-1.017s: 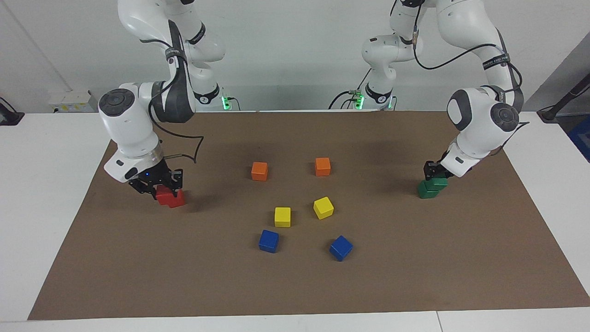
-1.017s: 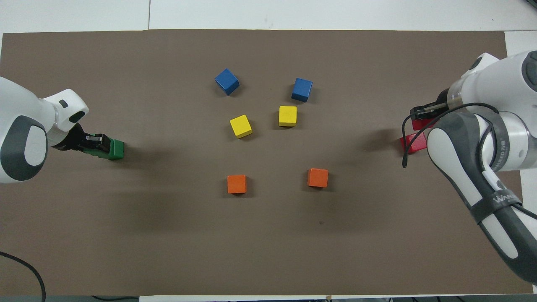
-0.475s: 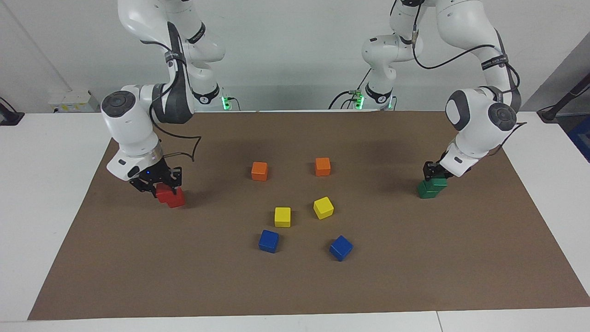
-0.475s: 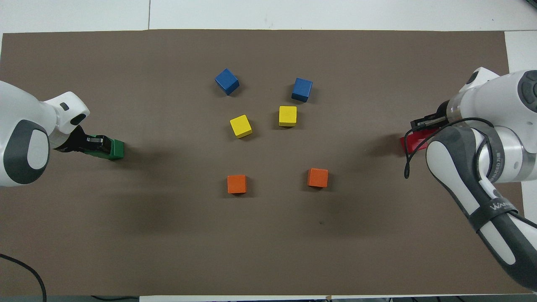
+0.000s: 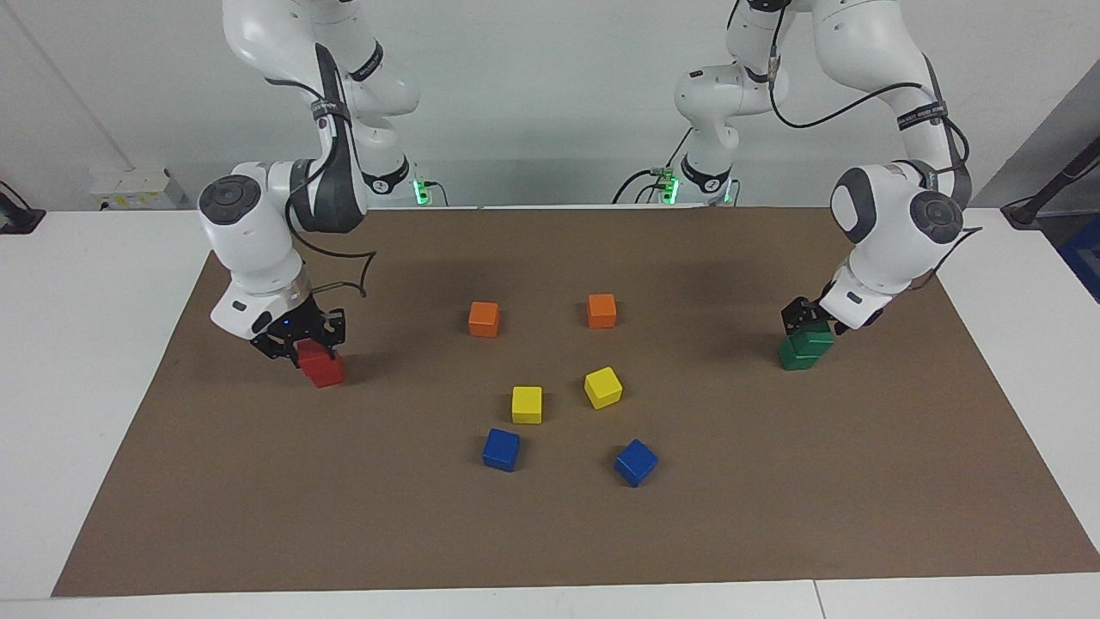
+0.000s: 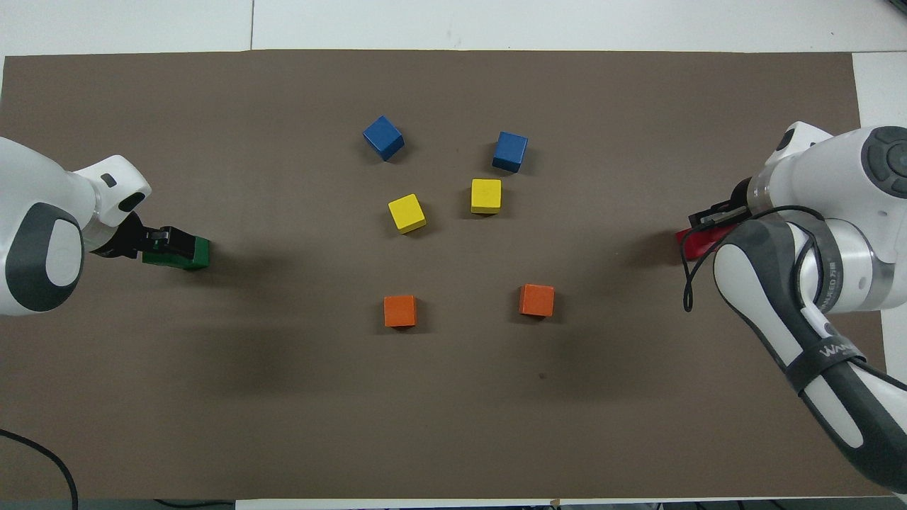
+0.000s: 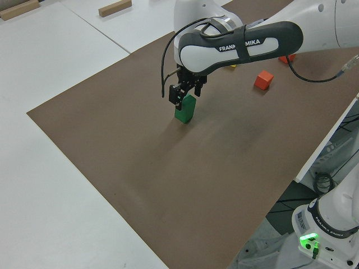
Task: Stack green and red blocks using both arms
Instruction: 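Lower the green cube onto the green cube while the right gripper moves over red, then open and withdraw the left gripper while the right gripper lowers red onto red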
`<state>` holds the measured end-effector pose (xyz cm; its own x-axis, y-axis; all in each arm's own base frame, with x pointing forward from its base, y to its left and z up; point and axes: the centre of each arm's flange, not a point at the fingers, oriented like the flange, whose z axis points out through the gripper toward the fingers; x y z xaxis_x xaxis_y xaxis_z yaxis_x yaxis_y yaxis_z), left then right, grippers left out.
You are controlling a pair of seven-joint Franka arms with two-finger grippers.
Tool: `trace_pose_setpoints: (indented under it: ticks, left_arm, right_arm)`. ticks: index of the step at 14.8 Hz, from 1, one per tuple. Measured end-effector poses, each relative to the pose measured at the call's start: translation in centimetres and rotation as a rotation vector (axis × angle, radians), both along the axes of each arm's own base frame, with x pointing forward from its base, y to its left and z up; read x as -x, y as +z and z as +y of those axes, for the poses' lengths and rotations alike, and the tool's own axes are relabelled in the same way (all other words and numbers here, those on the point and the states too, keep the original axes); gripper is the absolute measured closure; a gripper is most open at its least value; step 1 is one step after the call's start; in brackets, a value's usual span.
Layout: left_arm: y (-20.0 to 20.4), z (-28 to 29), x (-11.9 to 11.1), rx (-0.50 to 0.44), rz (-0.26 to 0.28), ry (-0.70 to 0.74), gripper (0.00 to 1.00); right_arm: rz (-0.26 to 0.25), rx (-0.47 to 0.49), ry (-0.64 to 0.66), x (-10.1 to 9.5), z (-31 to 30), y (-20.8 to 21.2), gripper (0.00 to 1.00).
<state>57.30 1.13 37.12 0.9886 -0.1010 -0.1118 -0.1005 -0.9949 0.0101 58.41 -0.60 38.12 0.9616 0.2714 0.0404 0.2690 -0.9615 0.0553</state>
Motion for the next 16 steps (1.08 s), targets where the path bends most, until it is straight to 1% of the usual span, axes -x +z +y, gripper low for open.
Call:
trace_pose_setpoints:
  ticks: [2, 4, 6, 9, 10, 11, 12, 14, 16]
  left_arm:
    - [0.4, -0.1, -0.1, 0.000, -0.009, -0.001, 0.00]
    - [2.0, 0.0, -0.6, -0.001, -0.025, 0.000, 0.00]
    - [5.0, 0.1, -1.0, -0.002, -0.022, 0.004, 0.00]
    - [10.6, 0.5, -1.1, -0.004, 0.004, 0.011, 0.00]
    - [12.5, 0.5, -0.8, -0.004, 0.004, 0.013, 0.00]
    - [14.3, 0.5, -0.4, -0.006, -0.008, 0.014, 0.00]
    - [16.1, 0.5, 0.4, -0.007, -0.018, 0.014, 0.00]
    - [19.1, 0.4, 2.3, -0.010, -0.021, 0.015, 0.00]
    - [21.3, 0.2, 4.0, -0.012, -0.027, 0.013, 0.00]
  right_arm:
    - [0.011, 0.000, 0.003, 0.3, 0.0, -0.5, 0.46]
    - [0.021, 0.001, 0.014, 0.6, -0.3, -0.9, 0.46]
    - [0.025, 0.001, 0.012, 0.7, -0.9, -1.0, 0.46]
    - [0.026, 0.001, 0.008, 0.8, -1.4, -1.0, 0.46]
    - [0.025, 0.001, 0.008, 0.8, -1.4, -1.0, 0.46]
    - [0.025, 0.001, 0.008, 0.8, -1.4, -1.0, 0.46]
    - [0.026, 0.001, 0.008, 0.9, -1.4, -1.0, 0.46]
    - [0.028, 0.001, 0.008, 0.9, -1.3, -1.1, 0.46]
    - [0.030, 0.001, 0.009, 1.0, -1.3, -1.2, 0.46]
